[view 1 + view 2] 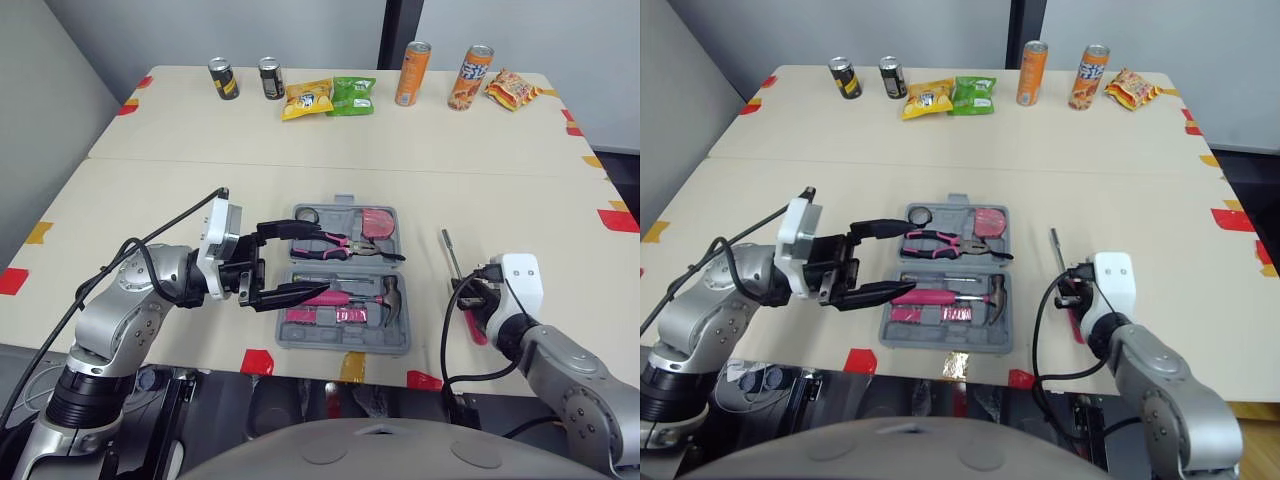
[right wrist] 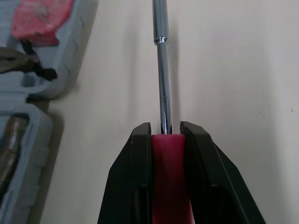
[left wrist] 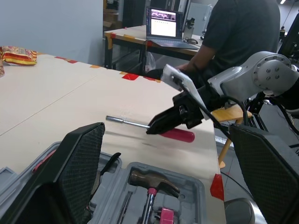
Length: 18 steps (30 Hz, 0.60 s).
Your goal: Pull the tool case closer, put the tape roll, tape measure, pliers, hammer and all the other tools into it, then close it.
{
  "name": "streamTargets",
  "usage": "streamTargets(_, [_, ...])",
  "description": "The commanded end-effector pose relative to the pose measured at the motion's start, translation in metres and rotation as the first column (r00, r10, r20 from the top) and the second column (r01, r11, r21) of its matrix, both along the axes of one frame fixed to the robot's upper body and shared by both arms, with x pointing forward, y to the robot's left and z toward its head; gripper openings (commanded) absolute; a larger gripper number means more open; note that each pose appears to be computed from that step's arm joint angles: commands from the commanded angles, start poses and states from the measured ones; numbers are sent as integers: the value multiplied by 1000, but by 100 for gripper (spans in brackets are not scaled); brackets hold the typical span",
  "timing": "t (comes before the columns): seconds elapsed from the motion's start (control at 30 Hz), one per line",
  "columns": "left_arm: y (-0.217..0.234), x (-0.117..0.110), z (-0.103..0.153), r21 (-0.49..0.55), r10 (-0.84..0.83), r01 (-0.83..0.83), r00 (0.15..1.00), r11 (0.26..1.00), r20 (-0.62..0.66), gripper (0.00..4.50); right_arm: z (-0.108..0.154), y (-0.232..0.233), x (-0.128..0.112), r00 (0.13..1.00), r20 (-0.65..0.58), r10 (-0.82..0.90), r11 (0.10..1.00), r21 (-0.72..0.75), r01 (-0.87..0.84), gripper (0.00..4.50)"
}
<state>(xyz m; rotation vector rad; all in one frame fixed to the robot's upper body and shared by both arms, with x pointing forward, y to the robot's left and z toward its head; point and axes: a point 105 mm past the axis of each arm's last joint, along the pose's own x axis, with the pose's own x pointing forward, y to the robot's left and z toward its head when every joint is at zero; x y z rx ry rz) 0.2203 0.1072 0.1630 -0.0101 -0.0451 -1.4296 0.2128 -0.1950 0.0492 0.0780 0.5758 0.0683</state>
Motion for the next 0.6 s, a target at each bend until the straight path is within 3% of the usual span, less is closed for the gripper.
streamTargets(0.03, [0,-2,12,-3,-8,8,999,1000,47,450,-8,-10,4,999,5,-54,997,-52,54,43])
streamTargets(0.13, [-2,-2,15,-7,-8,9,998,1000,55,450,-13,-8,8,999,9,-45,999,-4,45,43])
streamTargets(0.2, [-2,-3,16,-6,-12,12,998,1000,56,450,-12,-9,11,999,21,-33,999,4,33,144])
streamTargets(0.3, [1,-4,15,4,-19,19,999,1000,44,450,-4,-14,13,999,39,2,1000,14,-3,243])
streamTargets(0.4, [3,-3,13,1,-7,7,999,1000,36,450,12,-11,13,991,45,127,991,43,-129,358])
streamTargets(0.5, [5,-4,9,-15,8,-7,999,1000,40,450,34,-6,8,944,14,329,942,65,-329,446])
streamTargets(0.6, [7,-5,7,-25,15,-14,999,1000,41,450,60,-7,4,827,-32,562,827,25,-561,446])
